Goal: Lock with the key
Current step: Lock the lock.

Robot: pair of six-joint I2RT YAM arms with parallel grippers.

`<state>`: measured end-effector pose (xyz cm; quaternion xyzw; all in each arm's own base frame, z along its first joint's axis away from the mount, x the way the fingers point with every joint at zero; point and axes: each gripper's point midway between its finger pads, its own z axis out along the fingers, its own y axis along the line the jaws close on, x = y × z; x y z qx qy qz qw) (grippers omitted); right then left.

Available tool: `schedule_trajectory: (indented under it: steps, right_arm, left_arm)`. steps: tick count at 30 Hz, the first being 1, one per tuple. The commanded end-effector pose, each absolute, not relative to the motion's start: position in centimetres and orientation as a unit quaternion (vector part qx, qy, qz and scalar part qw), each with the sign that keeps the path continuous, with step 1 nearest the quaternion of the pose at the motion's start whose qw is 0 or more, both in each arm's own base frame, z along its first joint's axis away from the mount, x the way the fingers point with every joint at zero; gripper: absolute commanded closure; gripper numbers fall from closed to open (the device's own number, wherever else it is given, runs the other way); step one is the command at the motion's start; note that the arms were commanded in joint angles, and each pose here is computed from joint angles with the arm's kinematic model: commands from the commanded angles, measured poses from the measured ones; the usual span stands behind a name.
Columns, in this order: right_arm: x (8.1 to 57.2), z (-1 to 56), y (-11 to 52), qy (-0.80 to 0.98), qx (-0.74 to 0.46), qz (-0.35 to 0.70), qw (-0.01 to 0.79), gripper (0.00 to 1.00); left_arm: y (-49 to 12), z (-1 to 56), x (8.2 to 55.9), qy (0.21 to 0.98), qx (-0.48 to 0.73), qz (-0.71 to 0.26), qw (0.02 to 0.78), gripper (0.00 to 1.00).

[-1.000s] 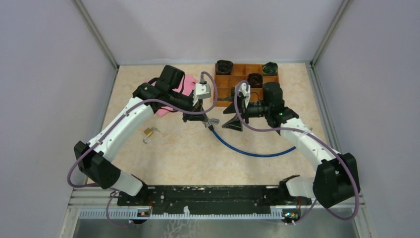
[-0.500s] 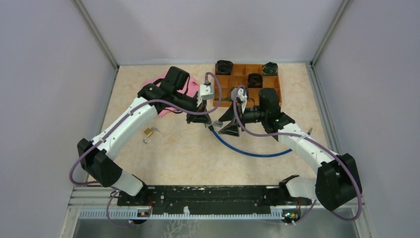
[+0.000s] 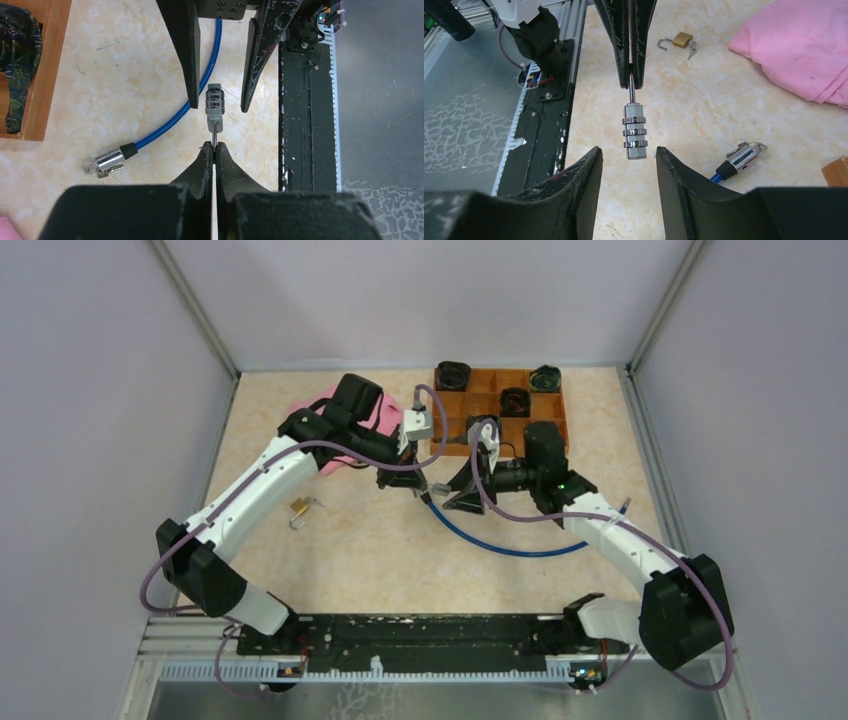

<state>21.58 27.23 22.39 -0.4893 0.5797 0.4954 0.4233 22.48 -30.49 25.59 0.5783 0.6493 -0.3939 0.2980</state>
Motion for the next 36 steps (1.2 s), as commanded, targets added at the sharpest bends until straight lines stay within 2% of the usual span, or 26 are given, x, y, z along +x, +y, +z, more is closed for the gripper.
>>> schedule_trajectory:
  steps: [1, 13, 17, 20, 25, 28, 31, 36]
  right_arm:
    - [21.6, 24.2, 27.3, 0.552, -0.504, 0.486, 0.453, 0.58]
    - [21.9, 24.1, 27.4, 0.555, -0.499, 0.485, 0.455, 0.74]
    - [22.0, 24.0, 27.4, 0.558, -0.497, 0.484, 0.456, 0.85]
    - [22.2, 23.9, 27.5, 0.561, -0.49, 0.485, 0.457, 0.98]
    - [22.8, 24.0, 27.6, 0.574, -0.473, 0.486, 0.46, 1.0]
    - [23.7, 24.4, 27.4, 0.583, -0.449, 0.491, 0.466, 1.0]
    - [24.7, 25.7, 26.9, 0.581, -0.42, 0.505, 0.481, 1.0]
    - [25.8, 28.1, 25.8, 0.571, -0.377, 0.527, 0.505, 1.0]
  left_arm:
    - [-31.0, 26.1, 22.2, 0.637, 0.581, -0.406, 0.302, 1.0]
    - [-31.1, 25.7, 22.3, 0.638, 0.582, -0.408, 0.297, 1.0]
    - [-31.1, 25.5, 22.3, 0.639, 0.581, -0.409, 0.295, 1.0]
    - [-31.2, 25.4, 22.3, 0.639, 0.581, -0.41, 0.293, 1.0]
    - [-31.5, 25.9, 22.5, 0.636, 0.58, -0.415, 0.295, 0.99]
    - [-31.8, 26.5, 22.8, 0.636, 0.573, -0.423, 0.297, 0.92]
    - [-31.9, 27.5, 23.4, 0.629, 0.565, -0.437, 0.306, 0.74]
    - [-31.1, 30.6, 25.9, 0.618, 0.521, -0.469, 0.355, 0.55]
